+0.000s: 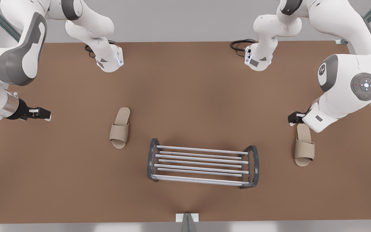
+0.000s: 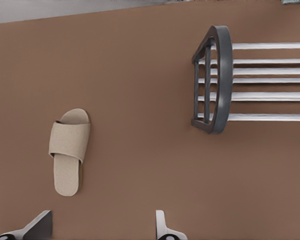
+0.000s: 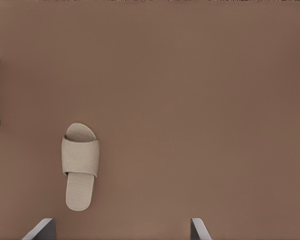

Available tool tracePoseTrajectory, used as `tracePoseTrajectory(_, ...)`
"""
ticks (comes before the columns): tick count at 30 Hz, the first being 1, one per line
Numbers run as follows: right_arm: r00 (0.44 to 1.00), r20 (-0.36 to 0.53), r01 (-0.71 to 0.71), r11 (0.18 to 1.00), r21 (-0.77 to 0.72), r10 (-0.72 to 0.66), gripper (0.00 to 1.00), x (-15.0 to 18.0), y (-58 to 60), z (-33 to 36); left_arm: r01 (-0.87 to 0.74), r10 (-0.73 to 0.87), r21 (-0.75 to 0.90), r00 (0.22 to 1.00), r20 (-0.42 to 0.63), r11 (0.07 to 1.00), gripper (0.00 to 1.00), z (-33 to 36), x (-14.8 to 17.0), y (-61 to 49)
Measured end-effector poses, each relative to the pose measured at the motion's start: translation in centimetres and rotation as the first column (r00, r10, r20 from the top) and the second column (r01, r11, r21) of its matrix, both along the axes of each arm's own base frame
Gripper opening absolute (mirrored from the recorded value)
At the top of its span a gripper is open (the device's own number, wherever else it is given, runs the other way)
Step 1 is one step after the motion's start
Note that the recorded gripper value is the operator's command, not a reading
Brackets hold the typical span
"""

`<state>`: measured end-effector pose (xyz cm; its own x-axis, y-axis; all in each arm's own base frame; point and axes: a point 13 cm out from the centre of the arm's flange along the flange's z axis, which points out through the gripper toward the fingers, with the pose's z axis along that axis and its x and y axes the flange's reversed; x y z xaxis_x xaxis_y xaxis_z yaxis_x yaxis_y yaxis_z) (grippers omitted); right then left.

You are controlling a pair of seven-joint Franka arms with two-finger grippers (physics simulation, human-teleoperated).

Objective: Place the right shoe on the shoe rack with the right arm, and place the left shoe on the shoe rack with the left arm

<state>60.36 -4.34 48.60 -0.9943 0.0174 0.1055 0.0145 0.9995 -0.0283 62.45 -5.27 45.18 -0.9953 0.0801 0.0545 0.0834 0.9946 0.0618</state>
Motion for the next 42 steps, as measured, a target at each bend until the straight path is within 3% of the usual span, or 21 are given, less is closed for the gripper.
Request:
tracePoseTrajectory(4,1.000,0.005,-0.008,1.000,0.004,0.008,1.00,0.3,0.1,-0.4,-0.050,0.051,-0.020,0.998,0.033,0.999,1.00,0.1,0.7,1.1)
tracePoseTrajectory(6,1.000,-0.007,-0.023,0.999,0.025,0.024,1.00,0.8,1.2,-1.4,-0.210,0.211,-0.118,0.978,-0.006,0.971,1.00,-3.3,-0.3,5.8)
tracePoseTrajectory(8,0.997,-0.009,-0.072,0.996,0.050,0.072,1.00,0.5,4.3,-1.4,-0.387,0.387,-0.274,0.920,-0.058,0.880,1.00,-7.4,-2.6,9.5)
tracePoseTrajectory(10,0.975,-0.032,-0.221,0.975,0.030,0.221,1.00,-3.0,11.8,-2.1,-0.550,0.554,-0.457,0.821,-0.140,0.699,1.00,-11.4,-4.8,11.5)
tracePoseTrajectory(12,0.938,-0.063,-0.343,0.939,-0.010,0.341,1.00,-7.3,15.6,-6.4,-0.653,0.685,-0.614,0.688,-0.238,0.443,1.00,-14.5,-5.9,12.2)
tracePoseTrajectory(14,0.889,-0.057,-0.458,0.881,-0.120,0.454,1.00,-8.0,17.2,-9.5,-0.676,0.771,-0.716,0.545,-0.328,0.174,1.00,-16.9,-5.7,13.2)
tracePoseTrajectory(15,0.851,-0.072,-0.524,0.832,-0.185,0.520,1.00,-8.7,17.8,-11.9,-0.662,0.798,-0.745,0.493,-0.346,0.085,1.00,-17.9,-5.6,13.9)
tracePoseTrajectory(17,0.743,-0.089,-0.654,0.690,-0.309,0.664,1.00,-9.3,19.6,-15.8,-0.620,0.836,-0.784,0.433,-0.337,0.006,1.00,-19.6,-5.8,15.5)
tracePoseTrajectory(18,0.660,-0.116,-0.719,0.579,-0.384,0.742,1.00,-9.5,20.5,-17.7,-0.598,0.853,-0.801,0.413,-0.319,-0.010,1.00,-20.4,-6.1,16.4)
tracePoseTrajectory(20,0.429,-0.207,-0.801,0.264,-0.537,0.879,1.00,-9.2,23.0,-20.3,-0.559,0.887,-0.829,0.375,-0.270,-0.016,1.00,-22.5,-6.9,18.5)
tracePoseTrajectory(23,0.034,-0.387,-0.731,-0.241,-0.639,0.922,1.00,-9.6,29.3,-23.9,-0.523,0.926,-0.851,0.345,-0.155,0.053,1.00,-26.0,-8.7,22.4)
tracePoseTrajectory(24,-0.063,-0.443,-0.677,-0.364,-0.640,0.895,1.00,-10.2,30.3,-25.5,-0.511,0.931,-0.855,0.348,-0.114,0.086,1.00,-27.0,-9.3,23.2)
tracePoseTrajectory(25,-0.109,-0.487,-0.640,-0.436,-0.633,0.867,1.00,-10.3,29.6,-27.4,-0.498,0.930,-0.858,0.359,-0.073,0.125,1.00,-27.8,-9.8,23.6)
tracePoseTrajectory(28,-0.104,-0.552,-0.606,-0.493,-0.624,0.827,1.00,-9.7,23.4,-32.1,-0.455,0.912,-0.853,0.406,0.056,0.255,1.00,-30.2,-10.7,24.4)
tracePoseTrajectory(31,-0.092,-0.524,-0.575,-0.475,-0.666,0.847,1.00,-10.4,21.5,-34.8,-0.403,0.879,-0.841,0.450,0.160,0.360,1.00,-32.2,-10.9,24.6)
tracePoseTrajectory(35,-0.056,-0.421,-0.547,-0.381,-0.746,0.905,1.00,-11.4,22.0,-36.3,-0.312,0.846,-0.841,0.458,0.274,0.442,1.00,-32.9,-10.7,25.3)
tracePoseTrajectory(42,0.021,-0.240,-0.539,-0.191,-0.821,0.971,1.00,-13.6,21.7,-38.2,-0.161,0.815,-0.849,0.415,0.404,0.503,1.00,-31.4,-8.8,25.2)
